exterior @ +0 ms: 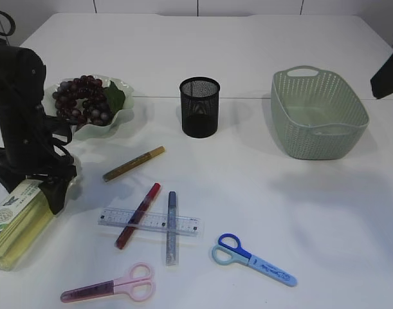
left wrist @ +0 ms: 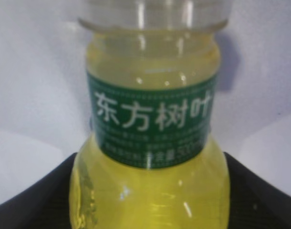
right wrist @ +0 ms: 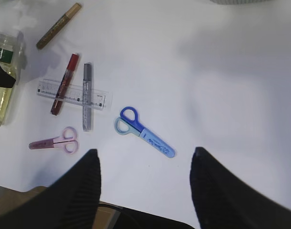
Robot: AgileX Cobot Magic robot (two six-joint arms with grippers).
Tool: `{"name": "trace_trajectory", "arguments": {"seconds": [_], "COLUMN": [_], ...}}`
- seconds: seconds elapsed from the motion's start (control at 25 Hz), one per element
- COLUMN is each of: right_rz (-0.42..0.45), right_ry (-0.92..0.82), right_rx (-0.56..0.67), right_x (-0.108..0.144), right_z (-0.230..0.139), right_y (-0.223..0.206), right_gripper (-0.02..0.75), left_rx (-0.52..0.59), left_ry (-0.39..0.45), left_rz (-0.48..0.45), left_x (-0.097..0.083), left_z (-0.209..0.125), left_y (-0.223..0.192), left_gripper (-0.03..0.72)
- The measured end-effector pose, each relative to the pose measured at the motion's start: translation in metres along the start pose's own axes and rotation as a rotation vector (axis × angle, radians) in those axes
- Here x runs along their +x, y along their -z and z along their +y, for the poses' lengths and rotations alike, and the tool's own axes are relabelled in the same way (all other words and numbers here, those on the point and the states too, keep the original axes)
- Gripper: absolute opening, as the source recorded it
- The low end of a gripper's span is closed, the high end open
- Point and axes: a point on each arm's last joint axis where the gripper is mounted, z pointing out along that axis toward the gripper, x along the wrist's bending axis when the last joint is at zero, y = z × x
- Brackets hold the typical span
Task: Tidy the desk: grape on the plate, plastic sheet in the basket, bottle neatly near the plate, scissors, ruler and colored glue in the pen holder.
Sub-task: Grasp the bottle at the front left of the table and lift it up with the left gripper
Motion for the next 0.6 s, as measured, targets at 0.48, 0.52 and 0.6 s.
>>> {"name": "trace_trajectory", "arguments": {"seconds": [0.48, 0.52, 0.6], "right_rz": [0.0, 0.0, 0.0], "right_ry": [0.0, 0.0, 0.0], "right_rx": [0.0, 0.0, 0.0], "right_x": [0.0, 0.0, 0.0], "right_z": [0.0, 0.0, 0.0], "right_y": [0.0, 0.0, 0.0], "right_gripper": [0.468, 0.468, 0.468], "left_rx": [-0.009, -0.009, -0.009], "left_ry": [0.004, 0.004, 0.005], "left_rz": [-0.008, -0.009, -0.012], "left_x": [-0.0007, -0.0008, -0.0011], "left_z": [0.0008, 0.0008, 0.0008], "left_y": [0.0, 0.0, 0.0], "left_gripper": [0.514, 0.497, 0.47]}}
